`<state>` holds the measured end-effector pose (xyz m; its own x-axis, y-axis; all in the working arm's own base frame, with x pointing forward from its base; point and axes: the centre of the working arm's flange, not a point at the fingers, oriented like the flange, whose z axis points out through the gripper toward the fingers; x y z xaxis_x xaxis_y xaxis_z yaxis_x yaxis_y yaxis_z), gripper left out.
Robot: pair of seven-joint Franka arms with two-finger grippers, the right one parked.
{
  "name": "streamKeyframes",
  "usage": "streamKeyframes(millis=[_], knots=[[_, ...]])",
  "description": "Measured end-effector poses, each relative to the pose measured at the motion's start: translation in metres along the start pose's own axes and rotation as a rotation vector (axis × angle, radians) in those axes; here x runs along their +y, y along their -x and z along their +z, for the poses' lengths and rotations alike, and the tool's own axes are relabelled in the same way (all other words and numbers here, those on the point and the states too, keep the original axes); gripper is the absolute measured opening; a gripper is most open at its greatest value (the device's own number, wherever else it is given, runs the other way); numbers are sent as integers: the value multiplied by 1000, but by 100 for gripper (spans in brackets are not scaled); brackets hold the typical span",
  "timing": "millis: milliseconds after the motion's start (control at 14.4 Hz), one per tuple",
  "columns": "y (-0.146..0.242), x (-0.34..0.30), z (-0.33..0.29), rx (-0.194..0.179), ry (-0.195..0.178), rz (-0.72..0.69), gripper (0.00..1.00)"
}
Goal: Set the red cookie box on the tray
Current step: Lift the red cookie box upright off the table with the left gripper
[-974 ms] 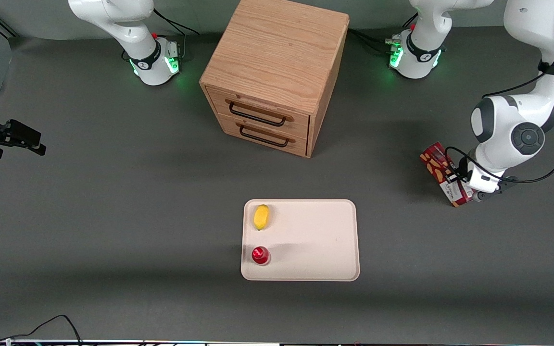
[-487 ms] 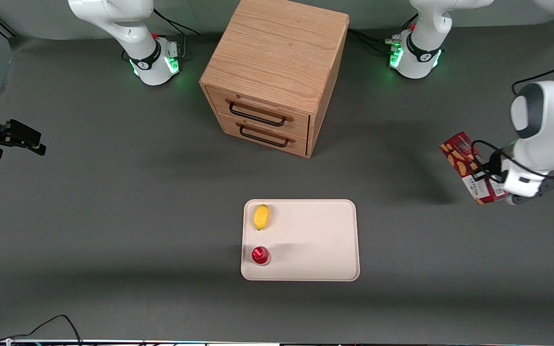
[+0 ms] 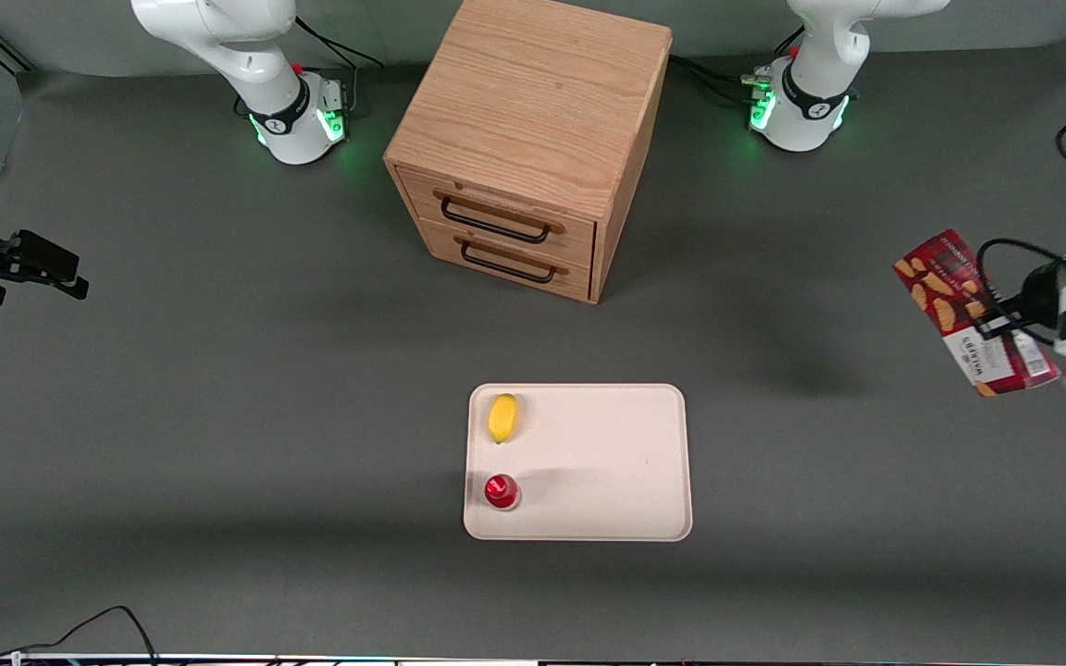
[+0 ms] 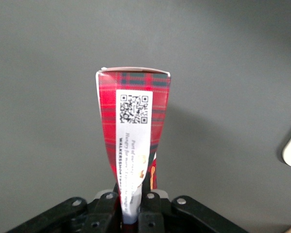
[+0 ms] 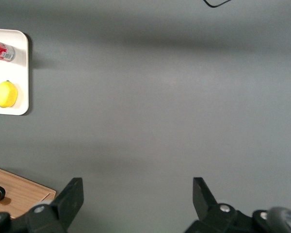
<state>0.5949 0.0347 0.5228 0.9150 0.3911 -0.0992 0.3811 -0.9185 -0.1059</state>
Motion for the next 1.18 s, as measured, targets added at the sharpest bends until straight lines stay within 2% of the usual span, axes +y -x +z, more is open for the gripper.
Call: streamKeyframes(millis=[487, 1183], knots=[[13, -9, -103, 103, 39, -2, 14], [54, 89, -108, 103, 67, 87, 14]])
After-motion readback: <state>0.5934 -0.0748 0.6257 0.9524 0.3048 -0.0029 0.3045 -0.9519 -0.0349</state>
